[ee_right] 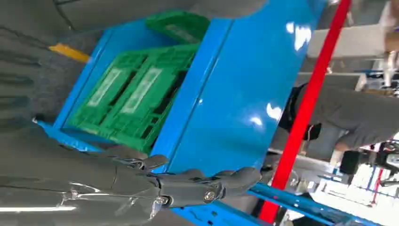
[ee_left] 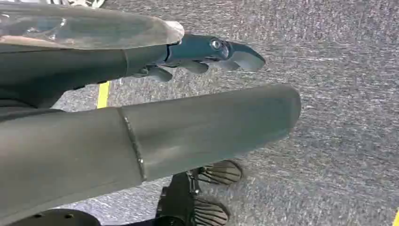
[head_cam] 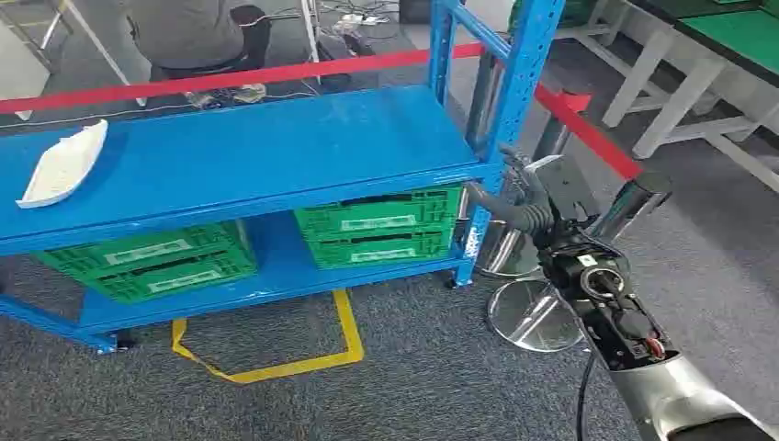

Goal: Take the parts from the cabinet and place them on the table.

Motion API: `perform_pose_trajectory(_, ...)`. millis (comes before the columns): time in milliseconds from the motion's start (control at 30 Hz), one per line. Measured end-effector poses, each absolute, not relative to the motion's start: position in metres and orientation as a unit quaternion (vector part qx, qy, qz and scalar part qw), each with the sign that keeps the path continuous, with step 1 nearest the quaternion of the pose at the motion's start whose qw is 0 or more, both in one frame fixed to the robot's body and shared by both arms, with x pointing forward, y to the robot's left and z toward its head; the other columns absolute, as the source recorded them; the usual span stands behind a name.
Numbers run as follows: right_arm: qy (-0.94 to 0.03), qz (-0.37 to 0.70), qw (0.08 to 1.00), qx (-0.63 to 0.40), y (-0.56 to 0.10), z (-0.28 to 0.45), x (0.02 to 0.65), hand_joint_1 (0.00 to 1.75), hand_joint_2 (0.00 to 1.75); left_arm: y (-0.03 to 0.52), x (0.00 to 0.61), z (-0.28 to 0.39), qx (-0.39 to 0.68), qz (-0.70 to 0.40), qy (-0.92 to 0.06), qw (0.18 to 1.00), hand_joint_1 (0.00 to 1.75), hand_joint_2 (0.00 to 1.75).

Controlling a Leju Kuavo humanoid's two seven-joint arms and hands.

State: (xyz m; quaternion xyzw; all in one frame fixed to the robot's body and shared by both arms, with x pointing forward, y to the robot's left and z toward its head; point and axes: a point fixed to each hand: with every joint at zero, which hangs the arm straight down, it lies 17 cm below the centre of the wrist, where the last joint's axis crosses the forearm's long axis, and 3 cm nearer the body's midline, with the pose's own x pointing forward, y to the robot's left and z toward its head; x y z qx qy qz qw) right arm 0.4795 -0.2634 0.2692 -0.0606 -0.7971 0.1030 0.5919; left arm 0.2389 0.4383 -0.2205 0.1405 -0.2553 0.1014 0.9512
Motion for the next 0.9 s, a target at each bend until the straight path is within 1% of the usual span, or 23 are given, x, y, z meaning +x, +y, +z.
perform_pose_trajectory(233,-0.806,0.095,0.583,-0.050,-0.265,0.276,0.478,0.00,0.00,0.433,0.240,-0.221,0.133,0.103,-0.256,0.952,0.00,0.00)
perform_pose_trajectory(367,-0.821,0.090,0.562,-0.045,-0.264,0.283,0.476,0.00,0.00,0.434,0.240,-0.221,0.140,0.108,-0.256,0.950,0.00,0.00)
perform_pose_trajectory(700,-0.834,0.086,0.542,-0.063,-0.260,0.292,0.483,0.00,0.00,0.431,0.243,-0.220,0.143,0.107,-0.260,0.949,0.00,0.00)
perform_pose_trajectory(900,-0.831,0.117,0.537,-0.083,-0.251,0.287,0.486,0.00,0.00,0.427,0.244,-0.221,0.127,0.107,-0.256,0.952,0.00,0.00)
